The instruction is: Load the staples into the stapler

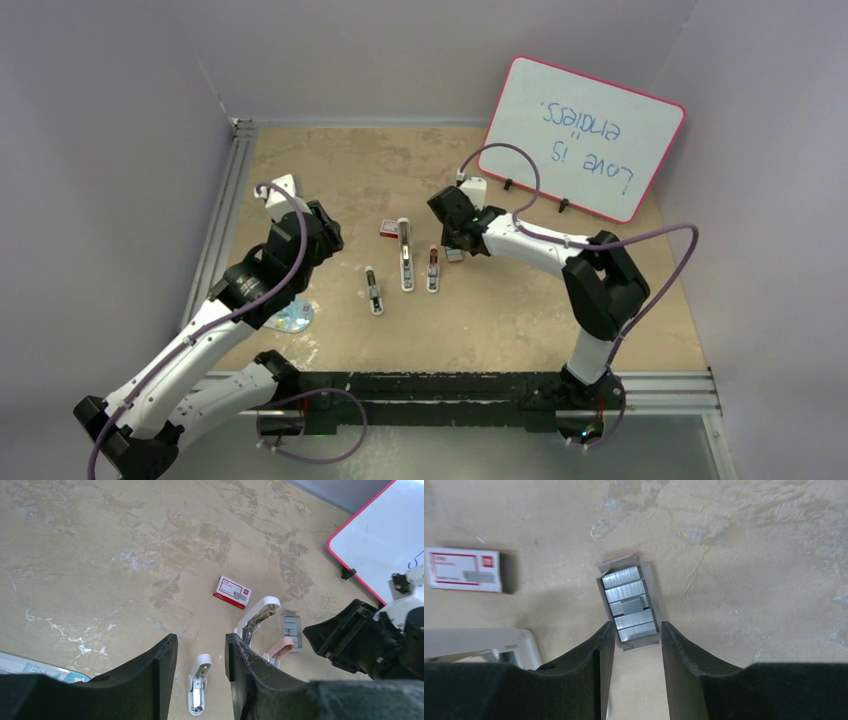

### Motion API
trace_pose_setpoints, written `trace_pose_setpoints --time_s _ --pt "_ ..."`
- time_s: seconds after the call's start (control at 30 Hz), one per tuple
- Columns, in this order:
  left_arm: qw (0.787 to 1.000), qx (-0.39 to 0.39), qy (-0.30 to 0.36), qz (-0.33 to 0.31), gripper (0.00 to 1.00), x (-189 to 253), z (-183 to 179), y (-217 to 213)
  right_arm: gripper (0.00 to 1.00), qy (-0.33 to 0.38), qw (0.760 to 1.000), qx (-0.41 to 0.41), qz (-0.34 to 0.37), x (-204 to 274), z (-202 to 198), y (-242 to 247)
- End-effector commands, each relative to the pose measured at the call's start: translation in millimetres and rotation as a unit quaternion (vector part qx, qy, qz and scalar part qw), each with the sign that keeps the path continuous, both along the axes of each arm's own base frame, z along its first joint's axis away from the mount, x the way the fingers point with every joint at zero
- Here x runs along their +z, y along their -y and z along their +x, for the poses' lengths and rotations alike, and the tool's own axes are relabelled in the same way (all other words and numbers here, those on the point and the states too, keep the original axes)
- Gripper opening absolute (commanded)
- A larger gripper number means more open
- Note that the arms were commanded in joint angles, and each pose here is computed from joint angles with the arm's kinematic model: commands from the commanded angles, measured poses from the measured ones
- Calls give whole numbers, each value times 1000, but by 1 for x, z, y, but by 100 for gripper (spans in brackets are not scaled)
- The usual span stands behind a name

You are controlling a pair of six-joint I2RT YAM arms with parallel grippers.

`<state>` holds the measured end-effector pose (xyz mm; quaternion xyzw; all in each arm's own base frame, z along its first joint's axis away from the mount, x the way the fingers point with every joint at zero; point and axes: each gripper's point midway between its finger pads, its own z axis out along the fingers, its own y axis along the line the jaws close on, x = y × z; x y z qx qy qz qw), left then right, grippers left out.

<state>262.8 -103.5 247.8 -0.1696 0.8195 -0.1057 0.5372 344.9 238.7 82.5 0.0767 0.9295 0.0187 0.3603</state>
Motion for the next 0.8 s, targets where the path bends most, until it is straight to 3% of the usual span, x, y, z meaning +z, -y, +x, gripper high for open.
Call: trace_pose_setpoints --time_s 0.0,0.77 --pt "1000 -6 11 -3 40 3 5 4 42 0 1000 25 1 -12 8 -7" --pt "1000 -5 12 0 40 2 6 3 38 -2 998 50 -23 -41 20 -8"
